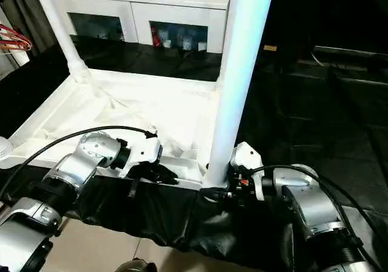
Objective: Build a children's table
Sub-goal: Rotate leg to tighten
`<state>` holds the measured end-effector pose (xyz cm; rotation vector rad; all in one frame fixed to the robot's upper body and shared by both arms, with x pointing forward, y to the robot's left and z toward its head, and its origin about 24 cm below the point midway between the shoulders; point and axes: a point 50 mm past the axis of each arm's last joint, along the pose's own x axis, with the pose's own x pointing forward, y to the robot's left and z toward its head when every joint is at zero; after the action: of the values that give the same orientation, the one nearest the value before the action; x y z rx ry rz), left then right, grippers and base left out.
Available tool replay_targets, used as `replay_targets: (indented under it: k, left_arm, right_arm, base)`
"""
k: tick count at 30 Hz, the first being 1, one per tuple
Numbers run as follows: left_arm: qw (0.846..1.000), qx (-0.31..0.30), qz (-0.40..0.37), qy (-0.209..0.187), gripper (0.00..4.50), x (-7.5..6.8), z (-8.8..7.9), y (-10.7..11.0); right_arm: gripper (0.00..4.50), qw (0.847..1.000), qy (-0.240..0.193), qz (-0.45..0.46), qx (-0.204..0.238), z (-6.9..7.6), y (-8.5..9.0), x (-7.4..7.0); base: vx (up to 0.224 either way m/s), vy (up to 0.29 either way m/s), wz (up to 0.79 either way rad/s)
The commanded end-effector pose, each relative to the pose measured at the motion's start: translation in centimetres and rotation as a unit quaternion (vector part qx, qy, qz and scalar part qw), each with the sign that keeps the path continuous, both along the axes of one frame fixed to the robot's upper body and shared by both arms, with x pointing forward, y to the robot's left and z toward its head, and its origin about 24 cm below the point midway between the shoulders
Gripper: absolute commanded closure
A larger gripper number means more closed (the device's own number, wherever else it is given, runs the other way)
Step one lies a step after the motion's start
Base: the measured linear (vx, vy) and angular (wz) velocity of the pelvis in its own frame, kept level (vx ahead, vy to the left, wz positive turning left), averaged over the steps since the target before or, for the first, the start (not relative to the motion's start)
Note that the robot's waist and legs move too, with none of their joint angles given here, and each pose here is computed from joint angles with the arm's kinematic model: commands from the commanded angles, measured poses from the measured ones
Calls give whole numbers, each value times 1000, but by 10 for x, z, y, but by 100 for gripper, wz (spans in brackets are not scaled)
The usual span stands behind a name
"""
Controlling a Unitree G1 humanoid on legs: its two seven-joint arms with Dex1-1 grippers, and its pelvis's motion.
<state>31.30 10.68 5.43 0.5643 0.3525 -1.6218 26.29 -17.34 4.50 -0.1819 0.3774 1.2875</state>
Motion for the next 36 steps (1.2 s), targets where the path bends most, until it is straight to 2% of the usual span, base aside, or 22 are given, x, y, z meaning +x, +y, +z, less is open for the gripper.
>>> replay_targets:
  k: [1,7,10,13,17,18,19,22,25,26,27,28,30,32,36]
  left_arm:
    - [999,-11,24,-34,450,12,15,1]
    - [999,-23,31,-33,450,11,14,-5]
    - [998,-31,51,-34,450,13,13,-10]
    - [994,-41,93,-41,450,18,12,-20]
    - [991,-49,116,-45,450,21,12,-28]
    - [988,-54,137,-51,450,23,12,-38]
    - [987,-55,142,-52,450,23,12,-40]
    - [980,-63,178,-62,450,27,13,-53]
    - [974,-69,203,-71,450,28,13,-63]
    - [974,-69,203,-71,450,28,13,-63]
    - [973,-72,209,-74,450,27,13,-68]
    - [972,-73,209,-75,450,27,12,-69]
    - [972,-80,207,-74,450,25,12,-72]
    - [974,-85,198,-74,450,22,10,-74]
    - [977,-89,183,-67,450,18,9,-70]
  right_arm:
    - [156,995,20,88,32,0,24,-15]
    - [181,997,13,63,43,-1,26,-13]
    - [181,998,5,11,62,-1,28,-5]
    - [183,993,-13,-88,81,-5,33,11]
    - [184,987,-19,-137,83,-9,37,18]
    - [184,980,-26,-187,70,-15,43,25]
    - [184,978,-27,-196,67,-16,44,27]
    - [184,952,-21,-302,36,-29,51,41]
    - [184,925,-22,-378,31,-34,58,51]
    - [184,925,-22,-378,31,-34,58,51]
    - [184,917,-33,-397,24,-35,62,54]
    - [149,915,-37,-401,21,-35,63,55]
    - [114,913,-39,-405,27,-35,69,56]
    - [111,915,-41,-400,33,-34,75,58]
    - [73,924,-57,-377,33,-30,80,57]
  base:
    - [0,0,0]
    - [0,0,0]
    - [0,0,0]
    - [0,0,0]
    - [0,0,0]
    - [0,0,0]
    - [0,0,0]
    - [0,0,0]
    - [0,0,0]
    - [0,0,0]
    - [0,0,0]
    - [0,0,0]
    - [0,0,0]
    - [0,0,0]
    - [0,0,0]
